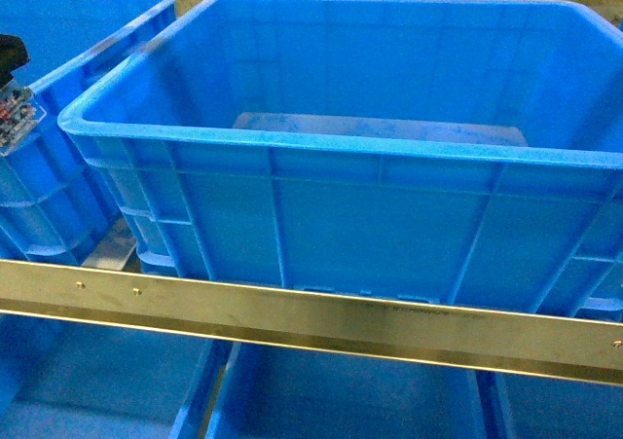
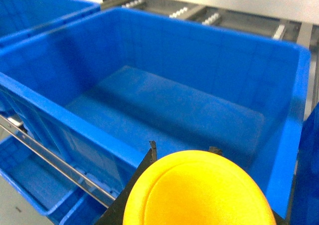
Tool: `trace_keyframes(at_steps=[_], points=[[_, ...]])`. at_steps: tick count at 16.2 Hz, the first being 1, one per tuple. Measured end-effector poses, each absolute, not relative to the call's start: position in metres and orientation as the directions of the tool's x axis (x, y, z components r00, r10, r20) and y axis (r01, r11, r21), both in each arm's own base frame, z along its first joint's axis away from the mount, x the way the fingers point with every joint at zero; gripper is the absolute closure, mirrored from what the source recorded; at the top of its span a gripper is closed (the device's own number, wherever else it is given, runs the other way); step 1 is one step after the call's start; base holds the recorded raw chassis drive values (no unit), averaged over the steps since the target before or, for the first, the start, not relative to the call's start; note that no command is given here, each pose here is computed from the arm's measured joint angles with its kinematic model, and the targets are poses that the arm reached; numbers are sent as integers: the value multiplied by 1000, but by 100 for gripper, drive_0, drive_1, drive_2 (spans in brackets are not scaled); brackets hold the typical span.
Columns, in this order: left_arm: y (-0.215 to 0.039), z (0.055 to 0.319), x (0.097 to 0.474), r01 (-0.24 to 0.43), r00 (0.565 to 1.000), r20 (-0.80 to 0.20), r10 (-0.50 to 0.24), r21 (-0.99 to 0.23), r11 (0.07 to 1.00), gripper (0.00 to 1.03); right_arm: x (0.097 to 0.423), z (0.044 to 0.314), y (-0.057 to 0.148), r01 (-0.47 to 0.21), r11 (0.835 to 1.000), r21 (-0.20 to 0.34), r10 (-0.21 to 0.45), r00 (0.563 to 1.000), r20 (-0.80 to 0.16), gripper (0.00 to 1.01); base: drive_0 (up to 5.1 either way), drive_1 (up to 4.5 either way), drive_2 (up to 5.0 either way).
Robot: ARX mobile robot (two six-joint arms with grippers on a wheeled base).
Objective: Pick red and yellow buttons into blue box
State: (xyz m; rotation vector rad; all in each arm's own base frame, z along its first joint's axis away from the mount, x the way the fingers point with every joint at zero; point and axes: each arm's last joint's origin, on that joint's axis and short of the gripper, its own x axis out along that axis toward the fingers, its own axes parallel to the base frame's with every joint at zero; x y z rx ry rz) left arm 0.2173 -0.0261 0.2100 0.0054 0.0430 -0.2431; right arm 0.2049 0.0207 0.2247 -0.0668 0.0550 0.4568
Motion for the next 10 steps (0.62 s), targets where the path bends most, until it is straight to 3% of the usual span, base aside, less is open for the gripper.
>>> trace_keyframes(at_steps=[3, 6, 10], points=[[-26, 210, 217, 241, 970, -43, -241, 0, 971, 80, 202, 236, 21, -445, 894, -53, 444, 896, -31, 77, 0, 0, 0], [-26, 210, 217, 241, 970, -43, -241, 0, 971, 80, 207, 274, 25, -466, 883, -58, 470, 875, 114, 77, 0, 0, 0], [-26, 210, 217, 241, 970, -43, -241, 0, 971, 80, 247, 282, 53, -564, 826, -13, 562, 822, 94, 77, 0, 0, 0]])
